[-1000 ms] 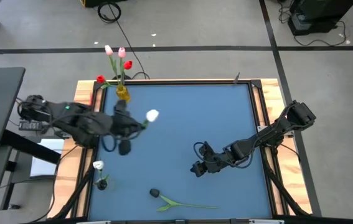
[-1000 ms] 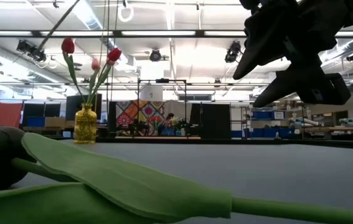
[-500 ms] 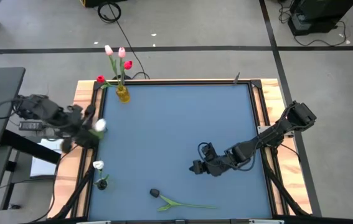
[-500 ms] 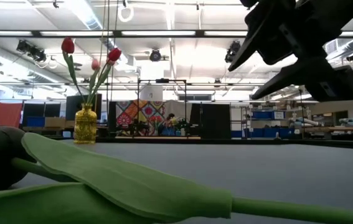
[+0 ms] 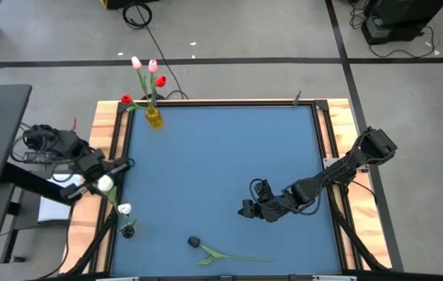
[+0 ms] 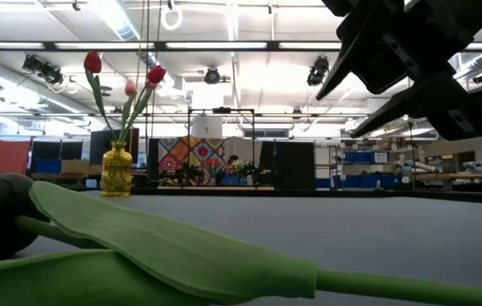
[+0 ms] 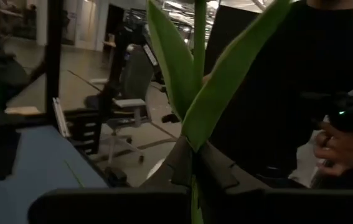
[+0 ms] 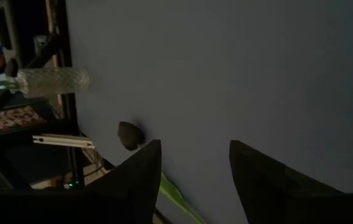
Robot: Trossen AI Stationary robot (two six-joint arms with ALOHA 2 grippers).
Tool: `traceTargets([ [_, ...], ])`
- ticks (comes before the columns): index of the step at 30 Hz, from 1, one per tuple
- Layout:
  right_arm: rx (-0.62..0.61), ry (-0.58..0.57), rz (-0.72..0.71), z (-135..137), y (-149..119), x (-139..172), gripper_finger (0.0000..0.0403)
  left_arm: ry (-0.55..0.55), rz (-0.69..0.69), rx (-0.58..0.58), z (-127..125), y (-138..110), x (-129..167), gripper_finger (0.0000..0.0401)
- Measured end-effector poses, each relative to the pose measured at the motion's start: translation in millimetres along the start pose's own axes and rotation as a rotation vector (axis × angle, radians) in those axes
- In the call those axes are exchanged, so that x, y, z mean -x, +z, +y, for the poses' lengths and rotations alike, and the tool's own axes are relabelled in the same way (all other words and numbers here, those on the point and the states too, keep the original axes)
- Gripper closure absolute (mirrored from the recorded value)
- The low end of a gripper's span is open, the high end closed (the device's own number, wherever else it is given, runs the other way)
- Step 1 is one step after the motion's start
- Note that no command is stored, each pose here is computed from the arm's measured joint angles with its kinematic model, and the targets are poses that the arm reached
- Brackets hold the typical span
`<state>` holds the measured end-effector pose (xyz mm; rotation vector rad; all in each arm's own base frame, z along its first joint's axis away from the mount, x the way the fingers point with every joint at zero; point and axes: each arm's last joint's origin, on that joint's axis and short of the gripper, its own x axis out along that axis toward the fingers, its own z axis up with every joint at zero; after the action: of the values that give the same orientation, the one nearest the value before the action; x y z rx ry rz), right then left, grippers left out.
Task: Sort flowers into vase by color
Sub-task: Put the white flower into the transparent vase
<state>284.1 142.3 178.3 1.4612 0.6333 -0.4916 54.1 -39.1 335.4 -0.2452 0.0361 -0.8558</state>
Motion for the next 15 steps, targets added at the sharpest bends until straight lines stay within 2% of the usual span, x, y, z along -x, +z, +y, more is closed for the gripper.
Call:
traceTargets([
  [9, -0.028, -0.025, 0.047, -1.4, -1.2, 0.0, 0.0206, -0.022, 0.002, -0.022, 2.2, -5.7, -3.2, 0.0392],
  [15, -0.047, -0.035, 0.094, -1.8, -4.1, 0.7, 0.0206, -0.008, 0.08, -0.028, 4.1, -13.5, -2.9, 0.0392],
])
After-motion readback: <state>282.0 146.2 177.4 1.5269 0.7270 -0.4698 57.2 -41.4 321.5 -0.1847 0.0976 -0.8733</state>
